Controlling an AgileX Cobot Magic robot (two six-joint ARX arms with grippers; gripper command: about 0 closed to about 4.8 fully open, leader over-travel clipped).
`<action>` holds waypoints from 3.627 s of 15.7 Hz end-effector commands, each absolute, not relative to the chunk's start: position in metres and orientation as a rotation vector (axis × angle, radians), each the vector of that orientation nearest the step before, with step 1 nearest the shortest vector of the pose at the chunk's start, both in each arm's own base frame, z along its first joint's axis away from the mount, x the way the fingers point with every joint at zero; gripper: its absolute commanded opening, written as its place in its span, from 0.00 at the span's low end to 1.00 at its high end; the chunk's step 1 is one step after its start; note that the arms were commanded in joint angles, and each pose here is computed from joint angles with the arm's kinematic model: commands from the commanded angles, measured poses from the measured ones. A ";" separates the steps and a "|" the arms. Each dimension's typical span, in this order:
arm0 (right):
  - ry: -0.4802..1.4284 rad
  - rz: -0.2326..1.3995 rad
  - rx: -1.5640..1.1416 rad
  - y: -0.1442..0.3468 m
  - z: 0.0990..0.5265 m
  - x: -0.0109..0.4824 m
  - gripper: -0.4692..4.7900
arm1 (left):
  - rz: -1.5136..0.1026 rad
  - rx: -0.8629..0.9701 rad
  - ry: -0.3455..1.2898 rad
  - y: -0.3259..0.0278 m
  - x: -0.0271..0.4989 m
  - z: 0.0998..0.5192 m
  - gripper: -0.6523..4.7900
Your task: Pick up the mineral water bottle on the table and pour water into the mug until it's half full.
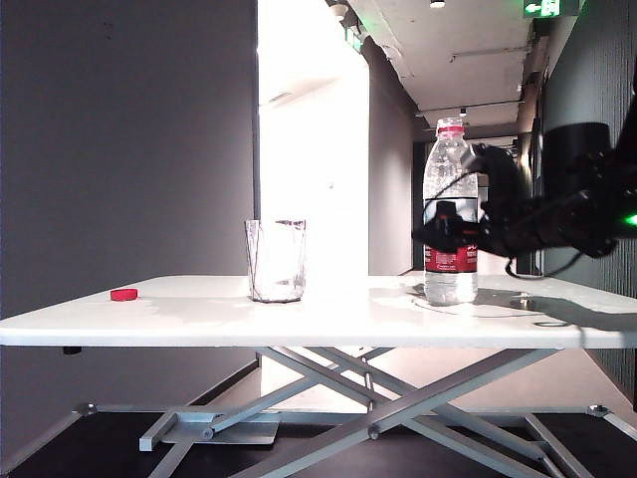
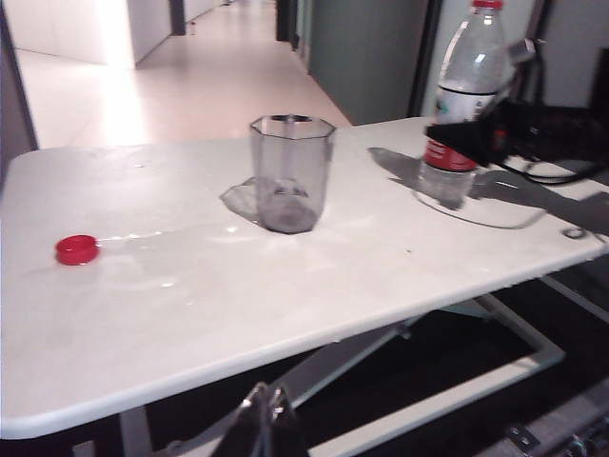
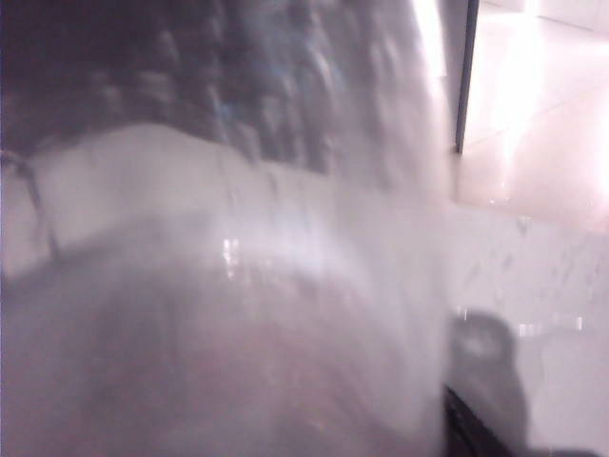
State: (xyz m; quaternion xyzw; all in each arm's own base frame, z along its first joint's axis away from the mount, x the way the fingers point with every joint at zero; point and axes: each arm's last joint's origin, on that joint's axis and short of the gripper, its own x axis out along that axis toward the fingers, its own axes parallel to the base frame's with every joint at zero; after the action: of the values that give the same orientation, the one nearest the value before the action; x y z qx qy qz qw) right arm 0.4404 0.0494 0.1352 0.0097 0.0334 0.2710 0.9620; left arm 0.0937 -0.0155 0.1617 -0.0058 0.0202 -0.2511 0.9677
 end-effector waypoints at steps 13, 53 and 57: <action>0.027 0.560 0.012 0.051 0.146 0.444 1.00 | -0.541 -0.037 0.127 -0.016 0.092 0.154 0.11; 0.320 0.267 -1.026 0.178 0.238 0.418 0.47 | -0.540 -0.013 0.120 -0.016 0.092 0.154 0.11; 0.313 0.230 -1.211 0.185 0.234 0.418 0.47 | -0.538 -0.013 0.121 -0.016 0.092 0.154 0.11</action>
State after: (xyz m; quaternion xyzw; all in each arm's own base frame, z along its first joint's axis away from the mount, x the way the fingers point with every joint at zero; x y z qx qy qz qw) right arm 0.4163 0.1822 0.2221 -0.5467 0.1765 0.1367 0.8070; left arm 0.0926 -0.0161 0.1538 -0.0103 0.0604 -0.2637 0.9627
